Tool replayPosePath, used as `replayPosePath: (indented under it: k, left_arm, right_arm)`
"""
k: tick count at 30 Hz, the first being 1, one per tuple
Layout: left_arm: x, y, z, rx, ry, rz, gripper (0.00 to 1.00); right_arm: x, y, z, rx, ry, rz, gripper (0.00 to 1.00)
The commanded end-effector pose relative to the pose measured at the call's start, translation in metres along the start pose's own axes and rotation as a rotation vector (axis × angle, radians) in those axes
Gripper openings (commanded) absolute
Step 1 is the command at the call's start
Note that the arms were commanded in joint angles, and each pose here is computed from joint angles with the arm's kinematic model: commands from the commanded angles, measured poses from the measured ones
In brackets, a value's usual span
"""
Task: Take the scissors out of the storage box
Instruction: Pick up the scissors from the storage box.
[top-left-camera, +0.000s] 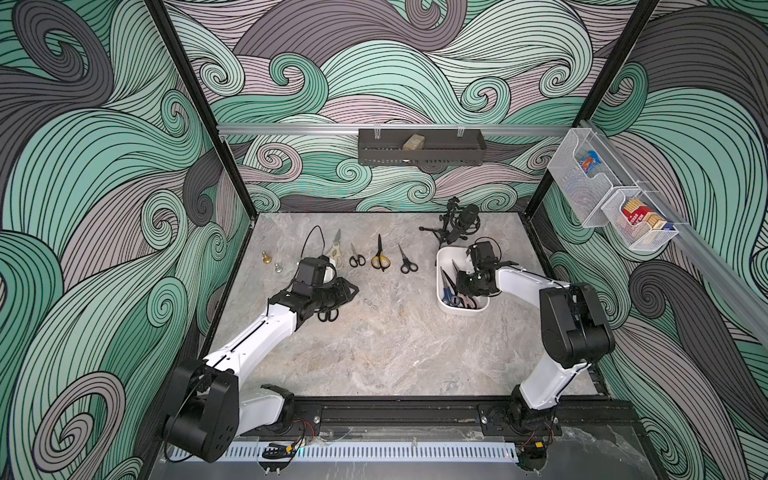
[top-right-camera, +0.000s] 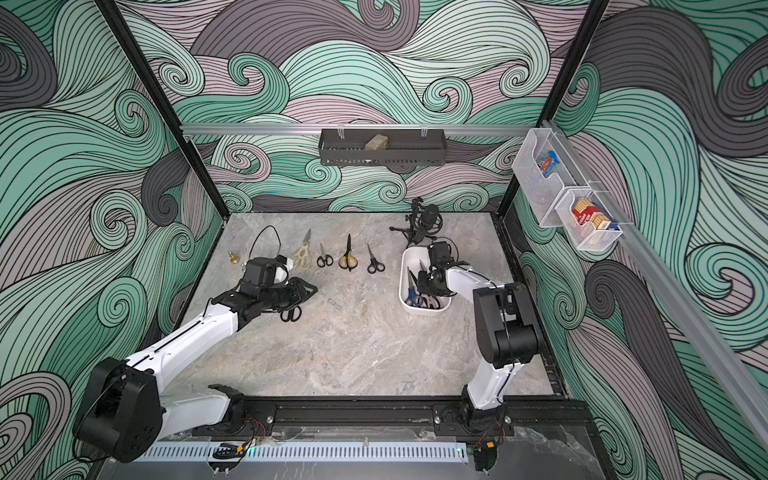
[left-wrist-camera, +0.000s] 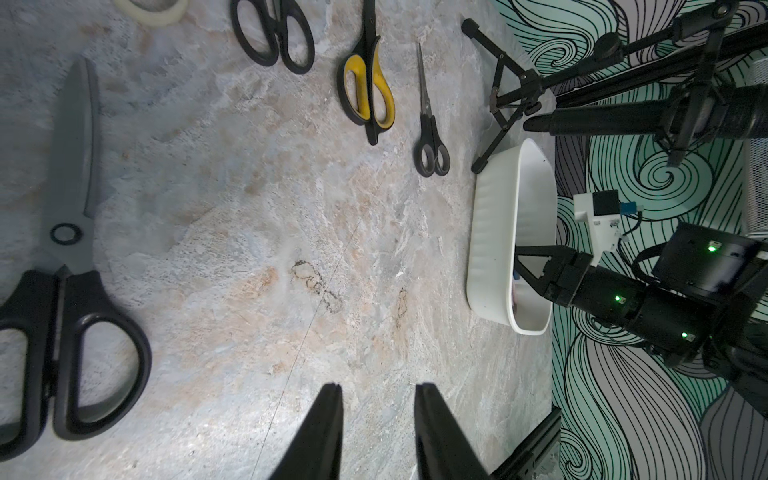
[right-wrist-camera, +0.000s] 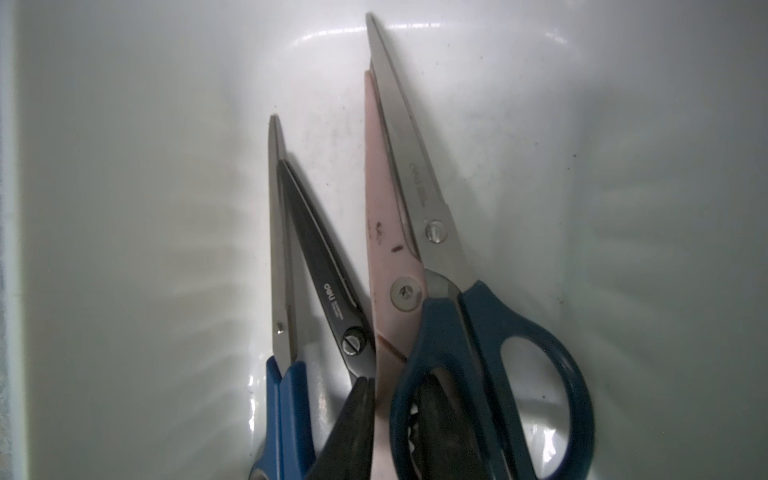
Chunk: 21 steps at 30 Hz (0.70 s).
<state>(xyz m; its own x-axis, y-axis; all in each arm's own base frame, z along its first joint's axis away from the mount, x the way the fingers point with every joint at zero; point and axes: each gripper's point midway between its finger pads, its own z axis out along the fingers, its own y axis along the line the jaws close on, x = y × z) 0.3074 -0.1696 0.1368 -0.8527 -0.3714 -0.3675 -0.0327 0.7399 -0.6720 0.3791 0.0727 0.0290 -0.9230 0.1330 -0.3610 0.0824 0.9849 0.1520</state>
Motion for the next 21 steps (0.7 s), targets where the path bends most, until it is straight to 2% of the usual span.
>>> replayPosePath:
  k: [1,9,16,21]
  left_arm:
    - [-0.002,-0.004,-0.006,0.010,-0.022,0.022,0.33]
    - [-0.006,0.003,-0.006,-0.016,-0.030,0.014,0.33]
    - [-0.014,0.021,-0.010,-0.042,-0.035,0.008,0.33]
    - [-0.015,0.030,-0.012,-0.037,-0.020,-0.012,0.33]
  right_arm:
    - [0.013,-0.008,0.008,0.037,0.047,-0.005,0.16]
    - [0.009,-0.005,0.001,0.022,0.026,0.006,0.00]
    - [-0.010,0.012,-0.034,-0.054,-0.064,0.051,0.00]
    - [-0.007,0.039,-0.064,-0.125,-0.108,0.080,0.00]
